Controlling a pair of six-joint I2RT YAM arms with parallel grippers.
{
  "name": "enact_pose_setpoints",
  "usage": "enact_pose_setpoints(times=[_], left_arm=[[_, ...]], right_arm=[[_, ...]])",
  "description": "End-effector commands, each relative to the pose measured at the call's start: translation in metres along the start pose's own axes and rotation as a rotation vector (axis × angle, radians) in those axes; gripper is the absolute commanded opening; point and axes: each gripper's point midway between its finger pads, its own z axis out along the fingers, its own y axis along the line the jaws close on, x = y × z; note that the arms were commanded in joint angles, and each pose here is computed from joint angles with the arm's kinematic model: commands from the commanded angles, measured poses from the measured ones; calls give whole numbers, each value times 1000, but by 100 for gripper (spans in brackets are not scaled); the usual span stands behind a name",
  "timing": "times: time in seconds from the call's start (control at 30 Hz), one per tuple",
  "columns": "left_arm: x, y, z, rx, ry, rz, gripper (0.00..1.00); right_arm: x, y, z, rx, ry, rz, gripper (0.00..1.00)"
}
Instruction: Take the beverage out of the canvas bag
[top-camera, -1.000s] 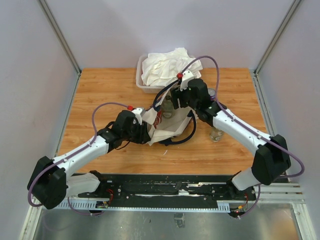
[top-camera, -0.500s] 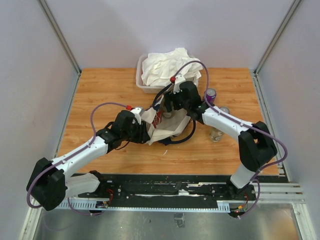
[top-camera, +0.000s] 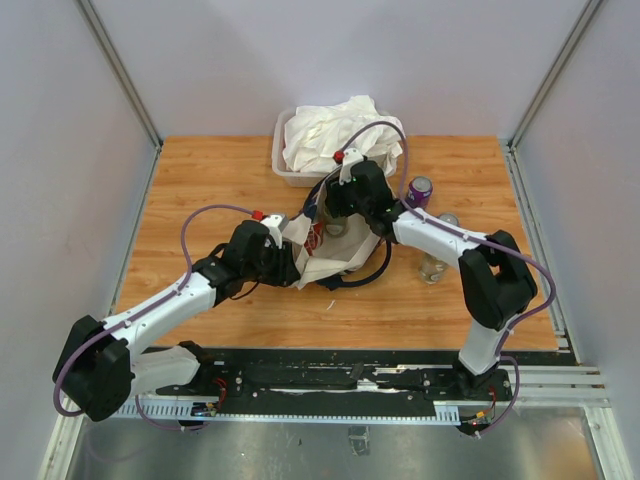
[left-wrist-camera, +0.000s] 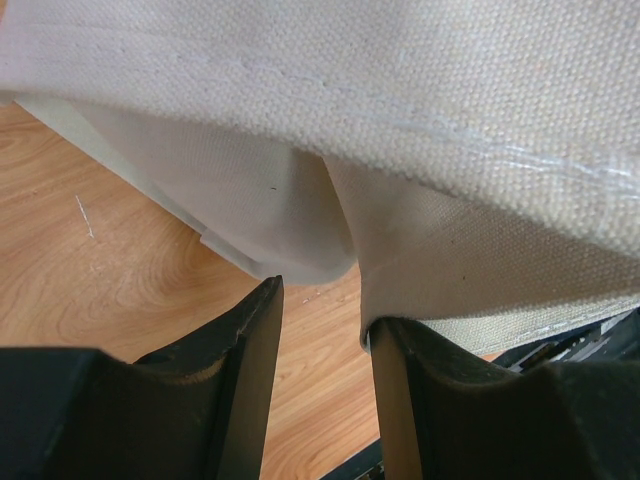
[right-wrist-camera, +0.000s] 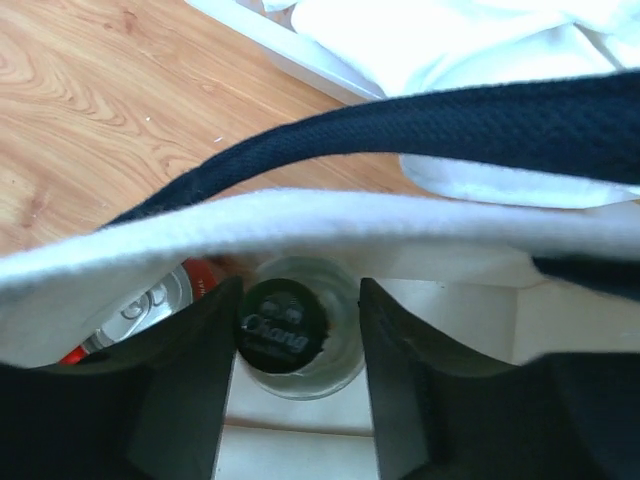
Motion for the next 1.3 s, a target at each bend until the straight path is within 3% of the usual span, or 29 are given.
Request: enact_pose_setpoints(times=[0.0, 0.1, 0.13, 0.27, 0.4, 0.73, 1.03, 1.17, 1.27], left_arm=[[4, 9, 3, -42, 4, 5, 44], [4, 9, 3, -45, -1, 5, 44], [4, 9, 3, -44, 0, 4, 44], [3, 9, 3, -43, -5, 4, 44], [3, 9, 5, -43, -5, 6, 44], [-1, 8, 6, -42, -14, 10, 44], [1, 8, 7, -36, -9, 9, 44], [1, 7, 8, -28, -6, 8, 44], [2, 6, 9, -25, -4, 4, 44]], right_arm=[[-14, 6, 6, -20, -33, 4, 41], [-14, 8, 4, -30, -27, -6, 3], [-16, 9, 3, -33, -27, -9, 1], [-38, 14, -13, -62, -79, -48, 1], [-87, 24, -44, -103, -191, -89, 1], [-200, 35, -171, -77, -509, -196, 1], [-225, -20, -265, 231, -639, -207, 1], [-221, -62, -287, 468, -627, -207, 1], [-213, -83, -287, 552, -597, -197, 1]])
